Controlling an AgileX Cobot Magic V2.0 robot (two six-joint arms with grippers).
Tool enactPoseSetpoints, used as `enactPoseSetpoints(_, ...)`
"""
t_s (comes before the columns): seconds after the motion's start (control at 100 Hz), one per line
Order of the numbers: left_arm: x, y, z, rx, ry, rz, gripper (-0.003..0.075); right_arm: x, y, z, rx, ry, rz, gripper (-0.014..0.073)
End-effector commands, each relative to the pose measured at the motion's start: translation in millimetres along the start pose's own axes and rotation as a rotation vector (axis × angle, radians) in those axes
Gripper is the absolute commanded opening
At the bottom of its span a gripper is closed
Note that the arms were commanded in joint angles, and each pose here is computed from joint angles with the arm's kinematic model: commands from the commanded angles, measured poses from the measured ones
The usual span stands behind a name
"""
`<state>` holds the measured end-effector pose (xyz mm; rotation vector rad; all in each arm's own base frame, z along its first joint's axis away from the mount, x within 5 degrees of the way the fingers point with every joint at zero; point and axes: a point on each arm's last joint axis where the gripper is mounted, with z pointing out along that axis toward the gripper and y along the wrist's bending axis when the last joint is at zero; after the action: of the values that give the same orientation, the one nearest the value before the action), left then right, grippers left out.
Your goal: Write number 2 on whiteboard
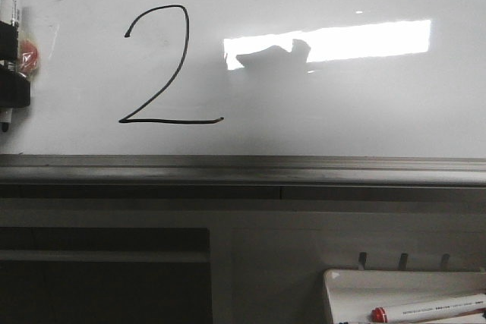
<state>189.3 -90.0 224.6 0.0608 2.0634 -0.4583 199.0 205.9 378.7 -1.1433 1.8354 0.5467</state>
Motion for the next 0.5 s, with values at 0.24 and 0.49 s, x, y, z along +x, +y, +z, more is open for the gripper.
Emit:
enactPoseSetpoints(0.24, -17, -19, -4, 0.081, -0.136, 0.022, -0.0020, -17, -3, -18, 0.048, -0.105, -0.011, 0.0545)
enactPoseSetpoints(0.49, -17, -19, -4, 0.076, -0.140, 0.011, -0.0020, -16, -3, -18, 0.041, -0.096, -0.011, 0.0545)
